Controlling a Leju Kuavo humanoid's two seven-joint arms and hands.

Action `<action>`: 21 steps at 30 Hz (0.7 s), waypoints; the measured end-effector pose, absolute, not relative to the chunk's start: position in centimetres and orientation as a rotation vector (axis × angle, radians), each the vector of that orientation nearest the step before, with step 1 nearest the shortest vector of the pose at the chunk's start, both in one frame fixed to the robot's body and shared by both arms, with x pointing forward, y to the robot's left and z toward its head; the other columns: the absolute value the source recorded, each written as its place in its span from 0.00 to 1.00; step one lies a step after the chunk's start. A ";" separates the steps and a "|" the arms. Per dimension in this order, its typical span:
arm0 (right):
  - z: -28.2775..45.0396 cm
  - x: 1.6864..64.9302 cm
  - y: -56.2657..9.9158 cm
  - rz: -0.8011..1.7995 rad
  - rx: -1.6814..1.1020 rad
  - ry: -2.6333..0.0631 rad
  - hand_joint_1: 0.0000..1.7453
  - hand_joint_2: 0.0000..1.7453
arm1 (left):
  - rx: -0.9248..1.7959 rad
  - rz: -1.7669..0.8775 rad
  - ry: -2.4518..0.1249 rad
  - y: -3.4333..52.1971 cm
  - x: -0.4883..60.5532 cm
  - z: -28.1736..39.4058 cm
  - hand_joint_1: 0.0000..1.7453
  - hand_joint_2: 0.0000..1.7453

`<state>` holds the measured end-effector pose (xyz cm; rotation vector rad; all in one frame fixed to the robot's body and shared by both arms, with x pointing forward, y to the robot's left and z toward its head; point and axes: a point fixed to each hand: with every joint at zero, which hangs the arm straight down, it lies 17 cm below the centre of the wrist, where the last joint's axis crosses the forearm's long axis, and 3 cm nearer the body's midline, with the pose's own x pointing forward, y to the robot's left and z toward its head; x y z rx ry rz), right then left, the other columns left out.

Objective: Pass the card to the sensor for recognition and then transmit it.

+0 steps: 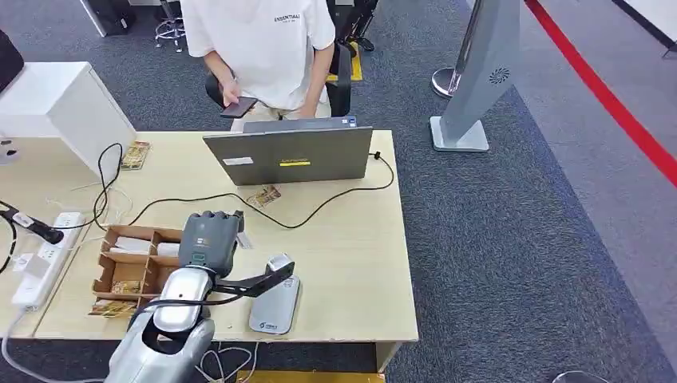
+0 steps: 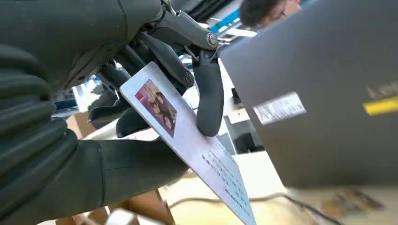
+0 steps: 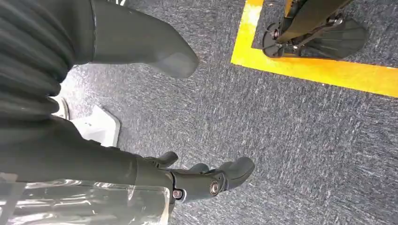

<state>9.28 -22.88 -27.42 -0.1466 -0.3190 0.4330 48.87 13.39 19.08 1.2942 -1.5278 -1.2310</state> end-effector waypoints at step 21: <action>-27.4 9.2 -22.3 0.467 -0.127 -0.324 0.00 1.00 | 1.968 -0.936 -1.475 34.0 55.5 35.6 1.00 1.00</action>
